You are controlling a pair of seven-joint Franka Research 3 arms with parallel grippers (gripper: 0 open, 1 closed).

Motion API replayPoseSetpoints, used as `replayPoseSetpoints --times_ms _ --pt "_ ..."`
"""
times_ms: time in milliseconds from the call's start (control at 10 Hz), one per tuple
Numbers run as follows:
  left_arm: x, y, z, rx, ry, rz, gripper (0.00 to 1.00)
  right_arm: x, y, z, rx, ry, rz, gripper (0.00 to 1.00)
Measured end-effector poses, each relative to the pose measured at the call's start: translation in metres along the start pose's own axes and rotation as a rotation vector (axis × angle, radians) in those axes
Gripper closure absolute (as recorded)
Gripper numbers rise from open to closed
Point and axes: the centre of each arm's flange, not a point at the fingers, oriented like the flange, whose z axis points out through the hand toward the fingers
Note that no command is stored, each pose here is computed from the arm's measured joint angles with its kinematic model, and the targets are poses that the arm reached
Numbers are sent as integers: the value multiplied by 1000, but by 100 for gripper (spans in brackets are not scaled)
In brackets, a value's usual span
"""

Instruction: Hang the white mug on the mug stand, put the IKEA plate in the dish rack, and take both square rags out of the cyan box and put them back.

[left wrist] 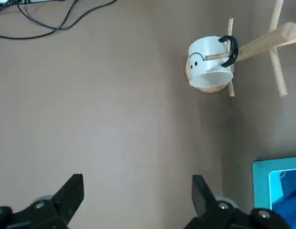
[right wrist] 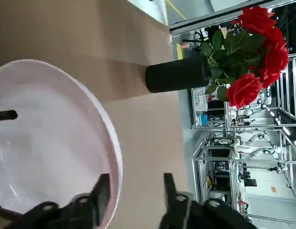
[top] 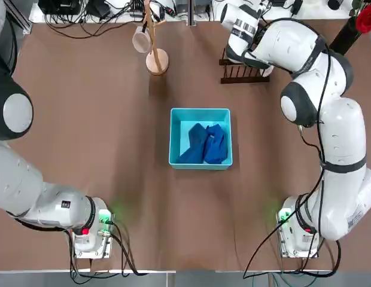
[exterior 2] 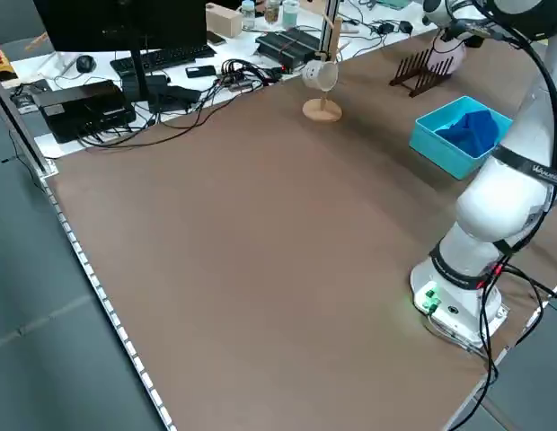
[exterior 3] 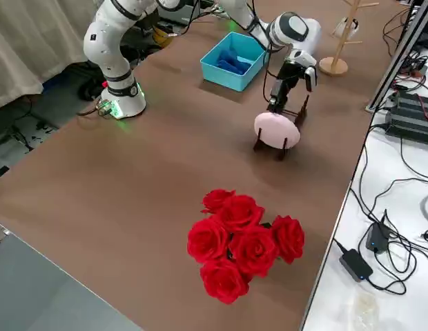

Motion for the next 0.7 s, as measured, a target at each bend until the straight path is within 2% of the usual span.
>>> replayPoseSetpoints --times_ms 200,300,700 --pt "1 0 0 0 6 0 0 0 0 -4 3 6 2 7" --pt "1 0 0 0 7 1 0 0 0 -6 5 8 1 0" --pt "1 1 0 0 8 2 0 -4 -5 -22 29 27 41 0"
